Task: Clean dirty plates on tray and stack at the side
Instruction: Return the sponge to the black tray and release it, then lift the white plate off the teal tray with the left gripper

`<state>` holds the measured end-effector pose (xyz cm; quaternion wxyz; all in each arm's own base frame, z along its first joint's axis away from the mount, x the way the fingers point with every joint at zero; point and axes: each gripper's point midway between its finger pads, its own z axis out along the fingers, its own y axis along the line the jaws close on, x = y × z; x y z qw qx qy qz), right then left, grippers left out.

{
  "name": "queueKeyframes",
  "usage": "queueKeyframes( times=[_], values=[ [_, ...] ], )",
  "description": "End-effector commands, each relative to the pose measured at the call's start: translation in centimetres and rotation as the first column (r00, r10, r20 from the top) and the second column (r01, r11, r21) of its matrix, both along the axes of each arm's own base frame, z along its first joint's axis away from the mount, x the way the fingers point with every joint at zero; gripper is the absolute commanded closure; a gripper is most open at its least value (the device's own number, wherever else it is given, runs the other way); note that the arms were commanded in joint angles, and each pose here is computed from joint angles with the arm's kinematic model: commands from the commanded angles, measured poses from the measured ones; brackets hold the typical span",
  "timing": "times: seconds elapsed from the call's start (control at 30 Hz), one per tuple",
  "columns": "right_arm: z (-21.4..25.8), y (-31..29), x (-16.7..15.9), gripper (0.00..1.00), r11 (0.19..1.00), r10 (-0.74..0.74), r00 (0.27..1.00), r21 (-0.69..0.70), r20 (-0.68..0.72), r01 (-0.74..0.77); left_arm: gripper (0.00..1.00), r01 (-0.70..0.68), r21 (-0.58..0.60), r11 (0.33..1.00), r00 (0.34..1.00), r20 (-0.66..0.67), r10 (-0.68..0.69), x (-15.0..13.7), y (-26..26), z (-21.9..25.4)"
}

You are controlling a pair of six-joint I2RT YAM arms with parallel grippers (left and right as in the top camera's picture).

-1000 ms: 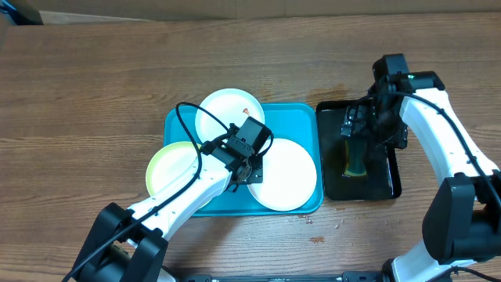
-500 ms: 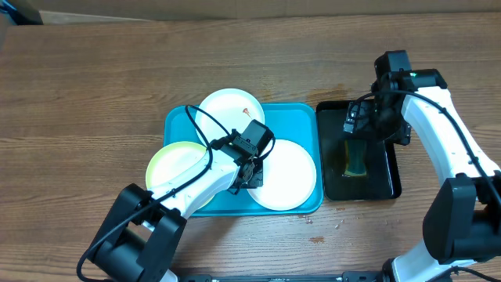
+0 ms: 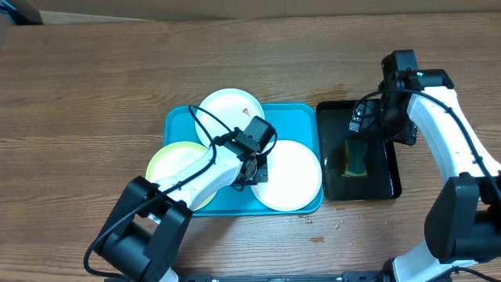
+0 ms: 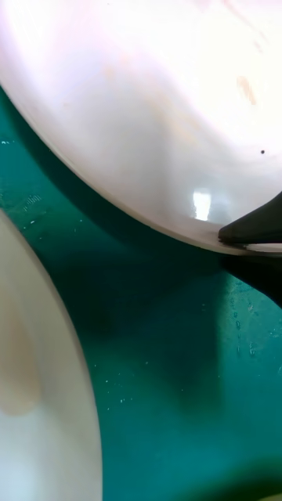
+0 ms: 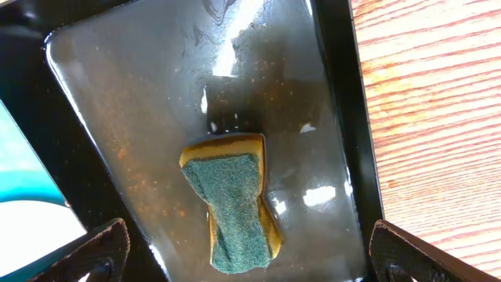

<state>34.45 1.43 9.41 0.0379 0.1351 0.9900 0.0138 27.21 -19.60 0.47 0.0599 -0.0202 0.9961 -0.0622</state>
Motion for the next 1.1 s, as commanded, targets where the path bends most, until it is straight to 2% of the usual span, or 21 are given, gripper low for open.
queueKeyframes(
  times=[0.0,0.3,0.57,1.07],
  values=[
    [1.5,-0.2,0.9,0.00,1.000,-0.010,0.998,-0.005,0.056,0.010,0.96,-0.012,0.027,1.000,0.998,-0.057,0.014,-0.8,0.9,-1.5],
    [1.5,-0.2,0.9,0.00,1.000,-0.010,0.998,-0.005,0.056,0.010,0.96,-0.045,-0.161,0.986,0.999,-0.016,0.043,0.8,0.3,3.5],
    [1.5,-0.2,0.9,0.00,1.000,-0.010,0.998,-0.005,0.056,0.011,0.96,-0.047,-0.255,0.966,0.998,0.031,0.057,1.7,0.7,6.7],
    [1.5,-0.2,0.9,0.00,1.000,-0.009,0.998,-0.006,0.056,0.010,0.96,-0.005,-0.243,0.970,0.995,0.100,0.030,3.8,0.2,11.8]
  ],
)
